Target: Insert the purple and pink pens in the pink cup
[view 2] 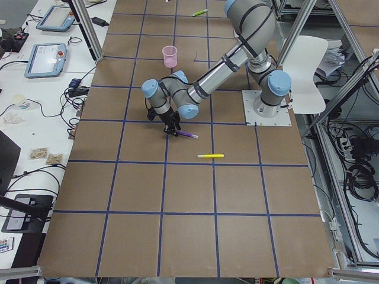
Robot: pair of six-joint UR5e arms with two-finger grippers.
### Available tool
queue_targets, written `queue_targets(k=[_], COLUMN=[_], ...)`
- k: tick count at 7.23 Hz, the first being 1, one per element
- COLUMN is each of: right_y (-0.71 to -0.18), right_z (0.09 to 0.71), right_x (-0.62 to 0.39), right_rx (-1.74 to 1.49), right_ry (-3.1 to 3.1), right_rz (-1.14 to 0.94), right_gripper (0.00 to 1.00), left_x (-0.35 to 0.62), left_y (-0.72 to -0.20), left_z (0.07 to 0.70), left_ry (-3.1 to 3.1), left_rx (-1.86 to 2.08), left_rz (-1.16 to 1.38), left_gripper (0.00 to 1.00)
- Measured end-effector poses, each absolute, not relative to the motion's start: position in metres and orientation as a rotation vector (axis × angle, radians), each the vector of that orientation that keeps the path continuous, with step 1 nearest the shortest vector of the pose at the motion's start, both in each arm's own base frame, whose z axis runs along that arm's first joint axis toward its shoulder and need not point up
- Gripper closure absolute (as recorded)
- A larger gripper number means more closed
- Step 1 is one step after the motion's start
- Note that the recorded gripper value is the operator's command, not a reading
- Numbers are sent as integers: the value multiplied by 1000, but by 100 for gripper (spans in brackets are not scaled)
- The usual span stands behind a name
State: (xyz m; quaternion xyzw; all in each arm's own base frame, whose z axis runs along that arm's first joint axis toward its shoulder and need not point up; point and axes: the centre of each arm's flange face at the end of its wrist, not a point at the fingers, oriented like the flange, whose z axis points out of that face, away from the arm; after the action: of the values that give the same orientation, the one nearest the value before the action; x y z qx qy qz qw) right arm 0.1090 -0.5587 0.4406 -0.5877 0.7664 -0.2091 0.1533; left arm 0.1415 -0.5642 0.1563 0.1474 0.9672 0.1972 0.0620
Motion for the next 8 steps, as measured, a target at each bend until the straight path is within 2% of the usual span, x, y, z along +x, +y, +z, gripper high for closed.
queue_targets(k=[1,3,4,6,8], right_y=[-557,-564,-576,-588,-557], right_z=[463,467,450,377,318], right_x=[158,224,245,265,267], right_rx=[-1599,-1490,-1459,-1410,-1389], right_ry=[2143,1968,1860,1692,1597], right_rz=[-662,-800,-884,-986,-1039], right_gripper=[94,93,94,99,98], left_x=[142,142,142,142,143], left_y=[-564,-565,-565,-569,-576], left_z=[158,160,163,179,198], left_ry=[2923,2918,2916,2916,2928], left_rx=[444,445,445,444,444], left_rz=[591,587,582,539,497], left_gripper=[100,100,100,100,100])
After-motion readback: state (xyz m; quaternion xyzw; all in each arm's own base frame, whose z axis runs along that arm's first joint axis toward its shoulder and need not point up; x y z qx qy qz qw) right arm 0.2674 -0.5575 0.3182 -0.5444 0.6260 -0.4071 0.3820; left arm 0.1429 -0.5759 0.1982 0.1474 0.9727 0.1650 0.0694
